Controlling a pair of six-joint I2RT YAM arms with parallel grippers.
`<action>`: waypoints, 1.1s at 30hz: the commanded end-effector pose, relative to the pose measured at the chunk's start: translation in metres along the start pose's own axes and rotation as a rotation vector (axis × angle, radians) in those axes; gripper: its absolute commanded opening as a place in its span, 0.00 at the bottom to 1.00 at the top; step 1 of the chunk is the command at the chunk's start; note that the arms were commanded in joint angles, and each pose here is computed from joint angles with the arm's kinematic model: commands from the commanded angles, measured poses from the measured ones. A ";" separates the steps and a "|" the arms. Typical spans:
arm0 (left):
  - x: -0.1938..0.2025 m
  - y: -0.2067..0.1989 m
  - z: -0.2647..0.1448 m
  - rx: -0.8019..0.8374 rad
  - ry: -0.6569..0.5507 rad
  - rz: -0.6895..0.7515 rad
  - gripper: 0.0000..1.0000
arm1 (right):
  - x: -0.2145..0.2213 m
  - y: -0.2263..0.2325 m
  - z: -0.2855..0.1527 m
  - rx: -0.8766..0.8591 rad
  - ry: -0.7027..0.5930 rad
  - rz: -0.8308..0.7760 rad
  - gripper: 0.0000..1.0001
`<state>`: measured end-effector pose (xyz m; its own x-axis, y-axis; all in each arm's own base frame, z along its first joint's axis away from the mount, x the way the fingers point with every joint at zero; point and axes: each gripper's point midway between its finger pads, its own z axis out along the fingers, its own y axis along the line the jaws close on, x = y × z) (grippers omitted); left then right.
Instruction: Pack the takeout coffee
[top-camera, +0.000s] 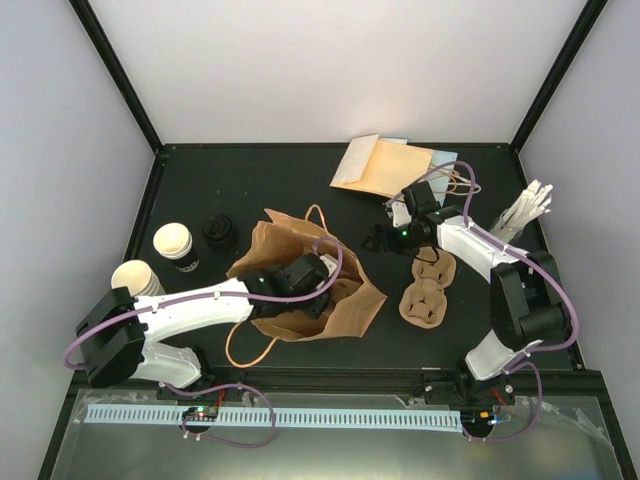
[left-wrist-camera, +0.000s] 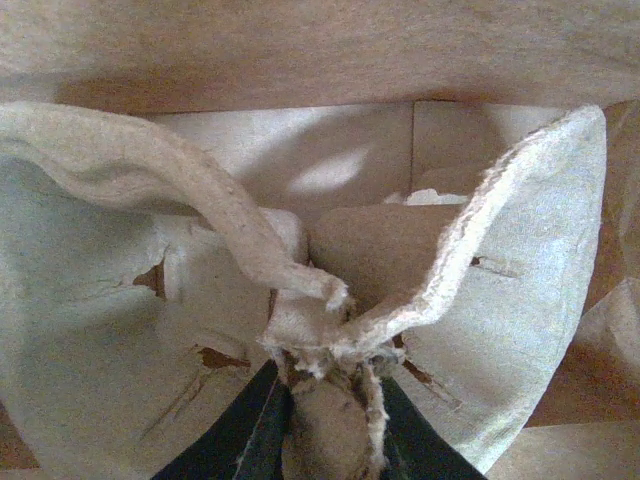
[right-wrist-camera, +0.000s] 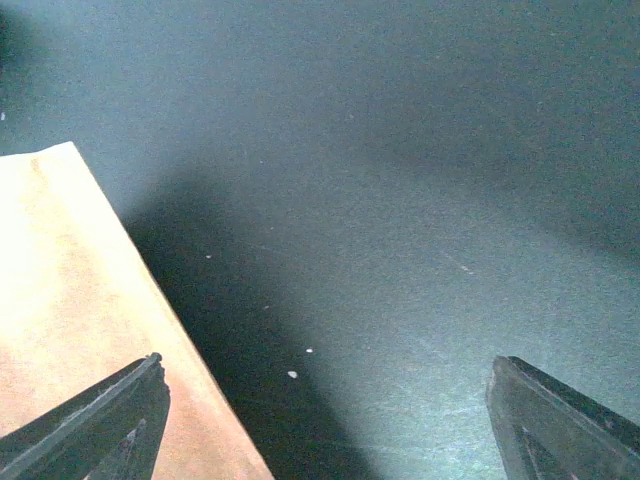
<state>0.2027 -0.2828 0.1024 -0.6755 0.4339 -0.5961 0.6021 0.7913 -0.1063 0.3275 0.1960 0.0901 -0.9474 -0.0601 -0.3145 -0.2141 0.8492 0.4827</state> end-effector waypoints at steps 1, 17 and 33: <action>0.002 -0.002 -0.004 0.024 -0.006 -0.018 0.17 | 0.002 0.019 -0.005 -0.078 0.011 -0.050 0.88; -0.004 -0.002 0.006 0.011 -0.019 -0.042 0.24 | 0.026 0.051 0.025 -0.151 0.114 -0.111 0.84; -0.006 -0.006 0.038 0.000 0.011 -0.034 0.24 | 0.034 0.063 0.021 -0.186 0.127 -0.134 0.82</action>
<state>0.2089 -0.2933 0.0722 -0.7047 0.4335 -0.5616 0.5825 0.8054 -0.1093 0.2874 0.2508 0.0793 -0.9435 -0.2235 -0.2448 -0.3269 0.7492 0.5760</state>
